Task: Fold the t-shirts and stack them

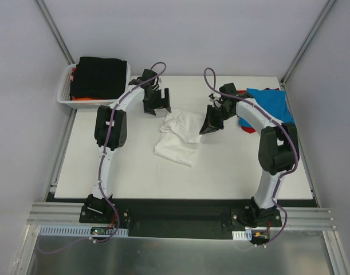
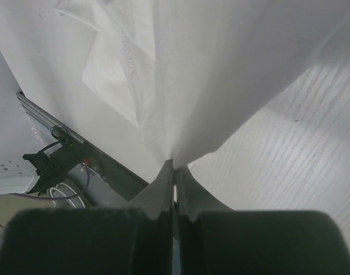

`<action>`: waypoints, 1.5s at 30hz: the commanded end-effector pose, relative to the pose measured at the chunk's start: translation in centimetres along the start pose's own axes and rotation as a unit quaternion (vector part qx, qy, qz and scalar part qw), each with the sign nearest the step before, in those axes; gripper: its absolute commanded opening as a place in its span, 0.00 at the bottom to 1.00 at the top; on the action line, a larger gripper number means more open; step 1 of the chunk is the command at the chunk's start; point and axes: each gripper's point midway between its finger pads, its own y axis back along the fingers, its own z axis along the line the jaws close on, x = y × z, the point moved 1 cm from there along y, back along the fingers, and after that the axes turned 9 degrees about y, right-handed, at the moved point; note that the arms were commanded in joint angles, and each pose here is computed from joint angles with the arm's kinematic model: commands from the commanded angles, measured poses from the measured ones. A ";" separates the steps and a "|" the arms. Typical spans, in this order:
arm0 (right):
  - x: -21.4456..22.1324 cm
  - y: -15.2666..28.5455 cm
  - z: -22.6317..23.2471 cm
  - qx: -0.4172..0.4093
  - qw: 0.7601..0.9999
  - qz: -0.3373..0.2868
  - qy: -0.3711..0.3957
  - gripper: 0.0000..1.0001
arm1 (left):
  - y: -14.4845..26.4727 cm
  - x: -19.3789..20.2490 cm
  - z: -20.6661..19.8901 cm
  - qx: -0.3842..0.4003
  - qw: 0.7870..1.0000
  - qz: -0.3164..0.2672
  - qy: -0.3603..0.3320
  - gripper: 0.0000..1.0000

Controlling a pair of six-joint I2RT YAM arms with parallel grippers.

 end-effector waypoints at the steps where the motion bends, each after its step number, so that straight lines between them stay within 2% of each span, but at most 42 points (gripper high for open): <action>1: 0.5 2.0 1.0 -0.002 1.000 -0.007 0.016 0.01 | -0.6 0.0 -0.9 0.043 0.999 0.019 -0.005 0.87; 5: 0.1 2.0 1.2 -0.006 1.000 -0.010 0.017 0.01 | -0.9 1.8 -3.3 0.083 0.996 0.043 -0.014 0.85; 12: -1.2 1.7 1.6 -0.015 1.000 -0.016 0.019 0.01 | -1.5 5.6 -5.6 0.106 0.990 0.080 -0.038 0.84; 18: -1.3 1.6 1.6 -0.015 1.000 -0.016 0.017 0.01 | -1.7 6.8 -5.3 0.104 0.990 0.091 -0.037 0.83; 24: -1.5 1.4 1.5 -0.015 1.000 -0.017 0.014 0.01 | 0.1 7.8 -4.5 0.090 0.991 0.089 -0.035 0.81; 26: -1.9 1.3 1.6 -0.017 1.000 -0.022 0.015 0.01 | 0.7 8.4 -4.0 0.078 0.993 0.089 -0.031 0.74; 27: -2.1 1.3 1.7 -0.018 0.999 -0.023 0.013 0.01 | 0.9 8.6 -3.8 0.075 0.993 0.089 -0.029 0.65; 28: -2.3 1.3 1.7 -0.019 0.999 -0.025 0.012 0.01 | 1.3 8.9 -3.7 0.073 0.993 0.090 -0.028 0.33; 30: -2.6 1.1 1.7 -0.019 0.999 -0.026 0.012 0.01 | 1.7 9.1 -3.6 0.070 0.993 0.089 -0.025 0.18; 31: -2.7 1.0 1.8 -0.022 0.999 -0.027 0.011 0.01 | 2.2 9.2 -3.7 0.070 0.993 0.087 -0.024 0.16; 33: -2.6 0.6 1.7 -0.022 0.999 -0.023 0.009 0.01 | 2.8 9.2 -3.8 0.070 0.994 0.083 -0.022 0.22; 35: -2.4 0.3 1.9 -0.023 0.999 -0.021 0.011 0.01 | 3.9 9.3 -4.0 0.069 0.994 0.079 -0.018 0.33; 45: -1.7 0.0 2.2 -0.023 0.999 -0.022 0.010 0.01 | 7.6 9.9 -4.8 0.071 0.994 0.077 -0.012 0.35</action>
